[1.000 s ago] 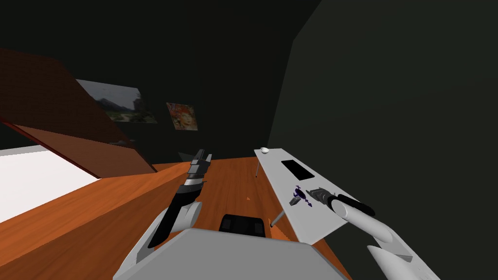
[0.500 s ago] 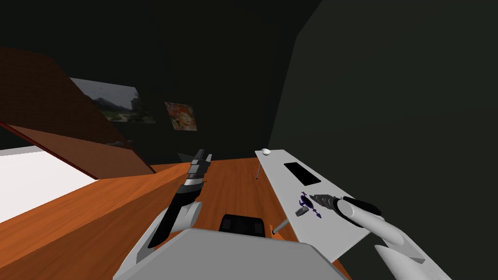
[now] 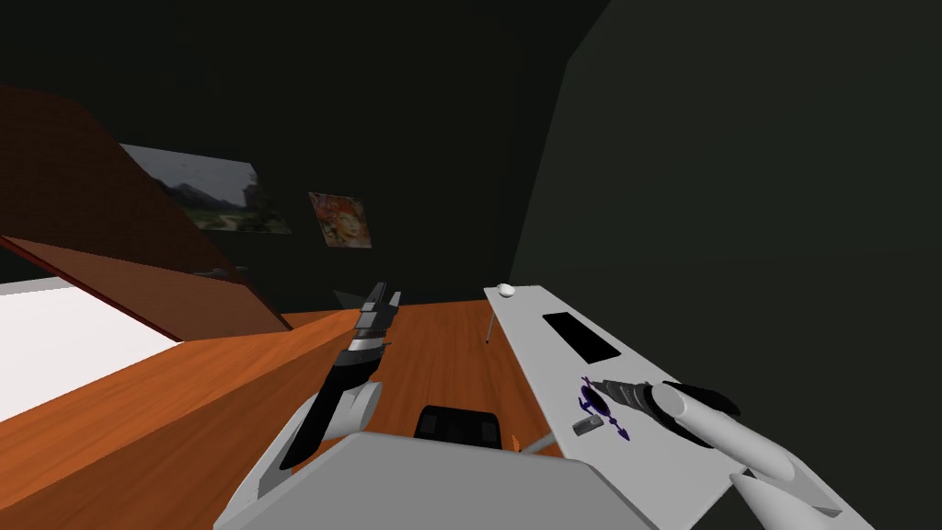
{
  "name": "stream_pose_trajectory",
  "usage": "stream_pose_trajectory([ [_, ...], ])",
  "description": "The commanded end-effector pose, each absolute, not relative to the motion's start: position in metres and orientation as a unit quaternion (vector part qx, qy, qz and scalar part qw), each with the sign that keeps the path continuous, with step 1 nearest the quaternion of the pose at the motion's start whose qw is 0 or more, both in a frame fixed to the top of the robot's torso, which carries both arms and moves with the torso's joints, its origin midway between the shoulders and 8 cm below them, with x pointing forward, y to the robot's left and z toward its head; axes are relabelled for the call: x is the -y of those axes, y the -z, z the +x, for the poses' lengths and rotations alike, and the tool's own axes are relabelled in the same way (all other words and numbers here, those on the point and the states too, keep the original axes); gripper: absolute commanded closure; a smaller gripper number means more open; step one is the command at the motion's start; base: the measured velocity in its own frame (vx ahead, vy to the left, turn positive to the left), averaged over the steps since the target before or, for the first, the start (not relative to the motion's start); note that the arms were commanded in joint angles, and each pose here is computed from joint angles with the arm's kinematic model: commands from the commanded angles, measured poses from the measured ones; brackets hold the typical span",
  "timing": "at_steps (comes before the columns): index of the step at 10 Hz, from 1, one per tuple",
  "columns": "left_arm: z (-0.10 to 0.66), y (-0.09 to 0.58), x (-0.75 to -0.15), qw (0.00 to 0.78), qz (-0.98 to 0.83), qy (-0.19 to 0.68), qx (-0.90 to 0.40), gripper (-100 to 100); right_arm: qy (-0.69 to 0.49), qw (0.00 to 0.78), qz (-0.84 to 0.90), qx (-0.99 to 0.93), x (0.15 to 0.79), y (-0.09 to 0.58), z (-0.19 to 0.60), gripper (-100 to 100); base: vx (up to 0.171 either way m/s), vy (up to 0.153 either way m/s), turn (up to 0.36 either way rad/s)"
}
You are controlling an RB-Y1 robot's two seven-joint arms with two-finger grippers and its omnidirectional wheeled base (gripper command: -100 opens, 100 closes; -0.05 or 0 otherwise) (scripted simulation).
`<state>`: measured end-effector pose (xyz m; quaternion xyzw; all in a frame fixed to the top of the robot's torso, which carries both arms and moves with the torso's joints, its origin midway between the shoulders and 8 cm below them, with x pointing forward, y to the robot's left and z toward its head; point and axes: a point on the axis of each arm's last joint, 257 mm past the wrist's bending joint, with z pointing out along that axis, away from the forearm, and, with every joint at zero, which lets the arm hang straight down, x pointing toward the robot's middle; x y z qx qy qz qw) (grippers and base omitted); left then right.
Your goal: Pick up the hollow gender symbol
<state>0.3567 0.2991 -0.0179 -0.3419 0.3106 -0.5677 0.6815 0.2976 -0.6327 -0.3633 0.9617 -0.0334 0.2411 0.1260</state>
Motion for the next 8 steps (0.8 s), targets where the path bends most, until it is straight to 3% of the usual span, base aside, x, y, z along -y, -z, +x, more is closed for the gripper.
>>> stream_pose_trajectory([
  [1, 0.357, 0.018, -0.299, 0.681, -0.342, 0.568, -0.311, 0, -0.218, 0.104, 0.968, 0.065, 0.636, 0.371, 0.282, -100, 0.099, 0.003, 0.021],
  [8, 0.357, 0.018, -0.299, 0.681, -0.342, 0.568, -0.311, 0, -0.133, 0.032, 0.974, 0.179, 0.634, 0.395, 0.222, -100, 0.112, 0.01, 0.023],
])
